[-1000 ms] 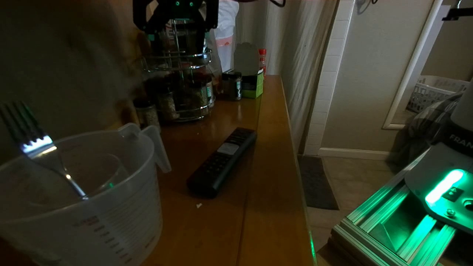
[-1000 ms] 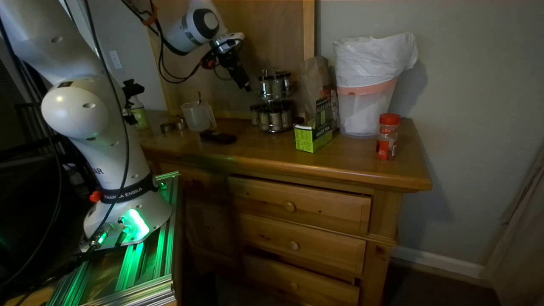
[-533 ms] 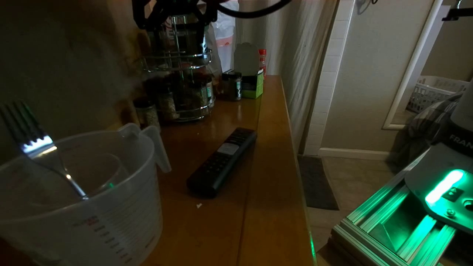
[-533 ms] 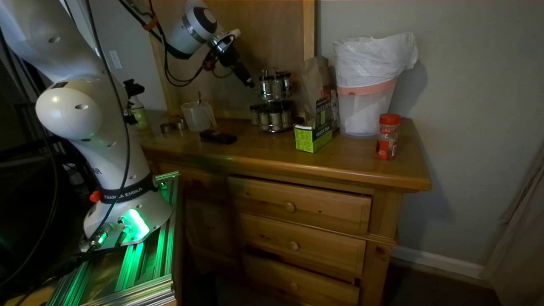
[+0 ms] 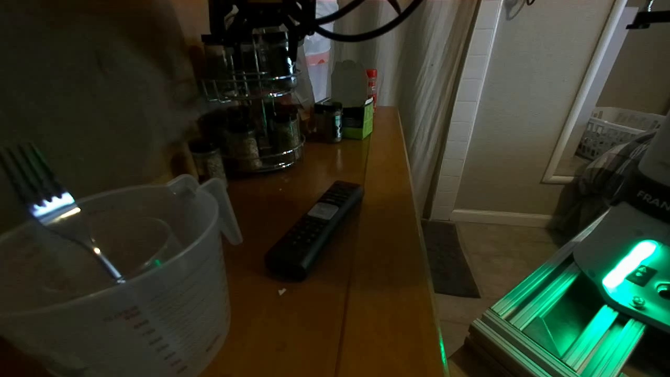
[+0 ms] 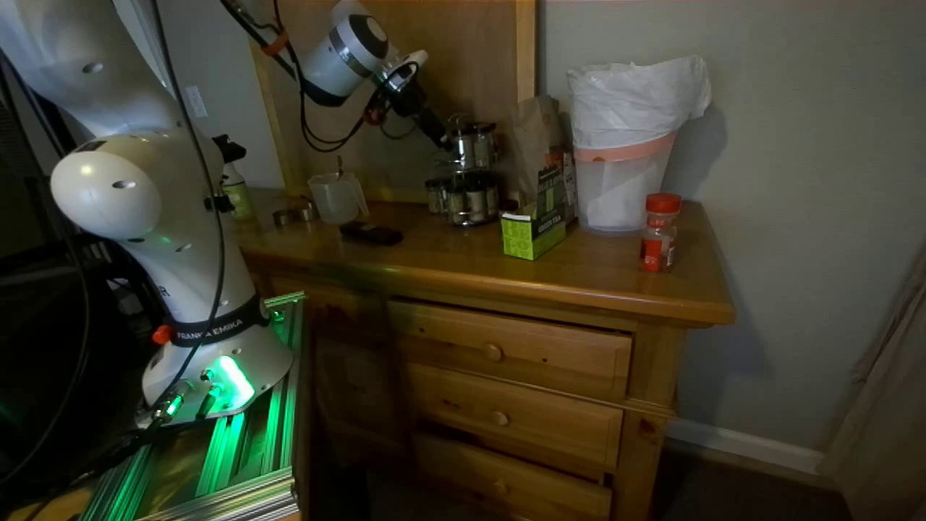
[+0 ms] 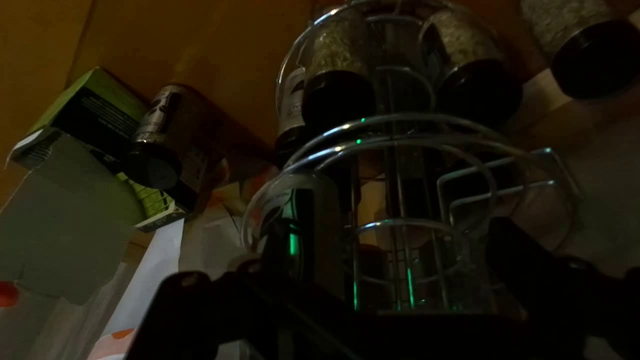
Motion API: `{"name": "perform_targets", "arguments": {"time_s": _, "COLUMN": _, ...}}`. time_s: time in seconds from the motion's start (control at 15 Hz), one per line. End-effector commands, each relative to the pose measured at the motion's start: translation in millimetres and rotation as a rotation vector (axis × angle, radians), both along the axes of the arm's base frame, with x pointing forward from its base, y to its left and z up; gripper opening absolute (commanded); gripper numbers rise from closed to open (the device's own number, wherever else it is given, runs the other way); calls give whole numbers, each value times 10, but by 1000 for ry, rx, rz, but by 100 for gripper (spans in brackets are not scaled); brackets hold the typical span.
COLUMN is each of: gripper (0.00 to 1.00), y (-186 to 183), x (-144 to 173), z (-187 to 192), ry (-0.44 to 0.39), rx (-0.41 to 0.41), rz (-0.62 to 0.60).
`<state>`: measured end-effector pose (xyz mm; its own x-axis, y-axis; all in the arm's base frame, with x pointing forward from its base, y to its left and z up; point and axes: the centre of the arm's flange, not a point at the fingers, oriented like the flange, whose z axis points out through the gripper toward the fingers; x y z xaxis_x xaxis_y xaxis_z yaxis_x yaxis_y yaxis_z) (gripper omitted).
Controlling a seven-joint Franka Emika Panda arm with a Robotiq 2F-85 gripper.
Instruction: Move a spice bottle from the bottle rack to the top rack
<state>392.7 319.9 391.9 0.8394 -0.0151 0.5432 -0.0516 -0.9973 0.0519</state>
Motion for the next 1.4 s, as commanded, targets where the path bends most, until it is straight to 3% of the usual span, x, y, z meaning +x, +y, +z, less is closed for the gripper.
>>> {"name": "perform_targets", "arguments": {"time_s": 0.0, "gripper": 100, "y": -44, "x": 253, "z": -144, "ry": -30, "rx": 27, "rz": -19}}
{"name": "perform_targets", "arguments": {"time_s": 0.33, "gripper": 100, "y": -124, "x": 256, "z": -132, "ry": 3, "rx": 43, "rz": -19}}
{"name": "perform_targets", "arguments": {"time_s": 0.67, "gripper": 100, "y": -19, "x": -126, "z": 143, "ry": 50, "rx": 64, "rz": 3}}
{"name": "perform_targets", "arguments": {"time_s": 0.87, "gripper": 100, "y": 233, "x": -415, "z": 231, "ry": 180, "rx": 104, "rz": 52}}
{"name": "perform_targets", "arguments": {"time_s": 1.07, "gripper": 100, "y": 493, "x": -685, "z": 216, "ry": 302, "rx": 83, "rz": 123}}
{"name": "perform_targets", "arguments": {"time_s": 1.33, "gripper": 100, "y": 671, "x": -715, "z": 9, "ry": 365, "rx": 61, "rz": 92}}
